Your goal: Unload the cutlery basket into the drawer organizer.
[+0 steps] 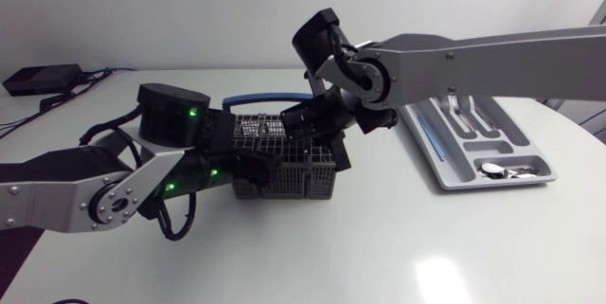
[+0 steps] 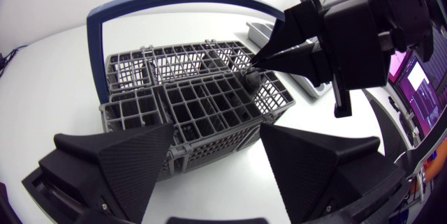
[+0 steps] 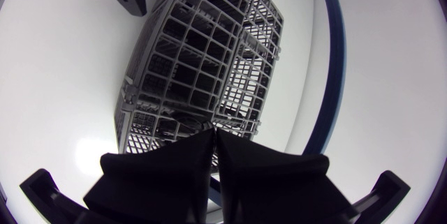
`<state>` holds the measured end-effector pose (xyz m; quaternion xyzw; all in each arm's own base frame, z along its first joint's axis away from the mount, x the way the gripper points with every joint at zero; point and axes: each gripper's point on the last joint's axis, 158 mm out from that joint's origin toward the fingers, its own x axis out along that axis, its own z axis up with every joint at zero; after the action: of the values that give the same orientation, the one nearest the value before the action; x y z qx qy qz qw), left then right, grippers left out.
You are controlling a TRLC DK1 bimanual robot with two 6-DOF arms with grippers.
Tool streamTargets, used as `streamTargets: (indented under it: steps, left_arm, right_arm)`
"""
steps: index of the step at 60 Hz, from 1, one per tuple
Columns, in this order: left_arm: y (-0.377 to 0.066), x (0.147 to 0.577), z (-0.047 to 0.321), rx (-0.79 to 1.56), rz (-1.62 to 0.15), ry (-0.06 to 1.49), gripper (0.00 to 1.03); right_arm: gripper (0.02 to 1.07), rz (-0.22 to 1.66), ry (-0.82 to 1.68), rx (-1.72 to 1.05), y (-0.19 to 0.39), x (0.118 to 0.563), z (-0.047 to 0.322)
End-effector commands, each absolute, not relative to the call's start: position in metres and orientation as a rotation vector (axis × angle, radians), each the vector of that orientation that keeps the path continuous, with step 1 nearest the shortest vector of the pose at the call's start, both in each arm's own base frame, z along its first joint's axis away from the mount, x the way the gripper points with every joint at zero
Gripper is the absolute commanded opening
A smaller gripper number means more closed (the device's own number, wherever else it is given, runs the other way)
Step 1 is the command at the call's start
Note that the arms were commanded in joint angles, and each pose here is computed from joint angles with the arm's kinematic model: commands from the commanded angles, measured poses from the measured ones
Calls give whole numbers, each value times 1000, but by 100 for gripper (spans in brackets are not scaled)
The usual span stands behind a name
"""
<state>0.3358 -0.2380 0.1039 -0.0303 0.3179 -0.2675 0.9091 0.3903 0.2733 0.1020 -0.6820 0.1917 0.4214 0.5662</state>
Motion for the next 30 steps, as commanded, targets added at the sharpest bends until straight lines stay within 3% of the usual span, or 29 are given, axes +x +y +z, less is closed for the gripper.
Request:
streamTargets:
  steps: [1,30]
  left_arm:
    - [-239,330,105,-53,-571,643,86]
    - [-241,323,105,-52,-582,643,86]
  right_arm:
    - [8,999,450,-1615,272,381,100]
    - [8,952,405,-1558,273,372,120]
